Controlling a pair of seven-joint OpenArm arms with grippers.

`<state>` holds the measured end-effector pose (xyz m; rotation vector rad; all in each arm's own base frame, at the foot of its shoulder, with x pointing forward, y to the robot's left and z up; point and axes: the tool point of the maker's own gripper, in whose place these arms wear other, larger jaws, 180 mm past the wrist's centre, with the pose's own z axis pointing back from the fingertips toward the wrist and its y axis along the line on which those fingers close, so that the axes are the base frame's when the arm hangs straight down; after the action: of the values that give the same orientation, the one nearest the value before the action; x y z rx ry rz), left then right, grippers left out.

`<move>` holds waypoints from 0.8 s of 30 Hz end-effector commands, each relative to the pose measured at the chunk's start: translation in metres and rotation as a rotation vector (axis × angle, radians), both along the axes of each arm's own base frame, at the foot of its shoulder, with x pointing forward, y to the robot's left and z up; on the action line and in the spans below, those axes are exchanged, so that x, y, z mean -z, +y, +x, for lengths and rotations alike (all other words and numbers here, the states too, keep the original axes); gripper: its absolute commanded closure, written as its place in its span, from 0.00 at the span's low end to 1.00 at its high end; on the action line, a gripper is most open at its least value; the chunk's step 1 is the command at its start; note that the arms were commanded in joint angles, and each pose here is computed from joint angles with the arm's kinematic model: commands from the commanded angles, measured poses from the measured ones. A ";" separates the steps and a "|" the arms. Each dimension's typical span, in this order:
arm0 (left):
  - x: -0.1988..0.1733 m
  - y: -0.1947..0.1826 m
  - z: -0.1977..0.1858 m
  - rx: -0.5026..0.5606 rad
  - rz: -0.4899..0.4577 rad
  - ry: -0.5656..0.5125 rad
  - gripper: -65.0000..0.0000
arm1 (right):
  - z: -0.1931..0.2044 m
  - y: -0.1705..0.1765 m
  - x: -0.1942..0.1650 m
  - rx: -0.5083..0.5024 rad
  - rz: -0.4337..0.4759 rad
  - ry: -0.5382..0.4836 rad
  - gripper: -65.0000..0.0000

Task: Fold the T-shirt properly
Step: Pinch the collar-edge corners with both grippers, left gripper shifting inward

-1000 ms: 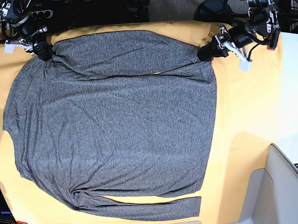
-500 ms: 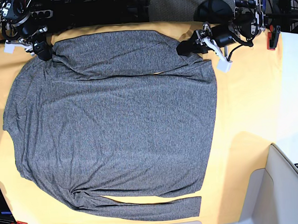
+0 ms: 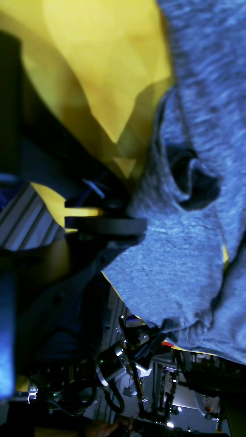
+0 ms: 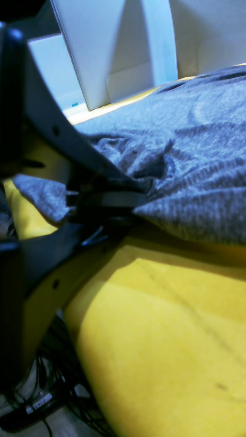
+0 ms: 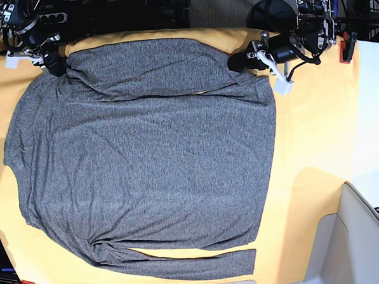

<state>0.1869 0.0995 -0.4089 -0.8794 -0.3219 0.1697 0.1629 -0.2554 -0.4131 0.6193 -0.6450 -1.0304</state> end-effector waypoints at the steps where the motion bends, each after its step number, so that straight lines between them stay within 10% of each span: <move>1: -0.006 0.003 0.004 0.001 -0.002 -0.022 1.00 | -0.020 0.000 0.018 -0.029 -0.032 0.127 1.00; 24: -0.062 -0.018 0.012 0.082 0.000 -0.214 1.00 | -0.006 -0.018 -0.019 -0.105 -0.193 0.074 1.00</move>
<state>0.1931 0.0836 -0.3614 -0.8858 -0.4398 0.0228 0.1596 -0.2660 -0.3961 0.4743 -0.6259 -0.8832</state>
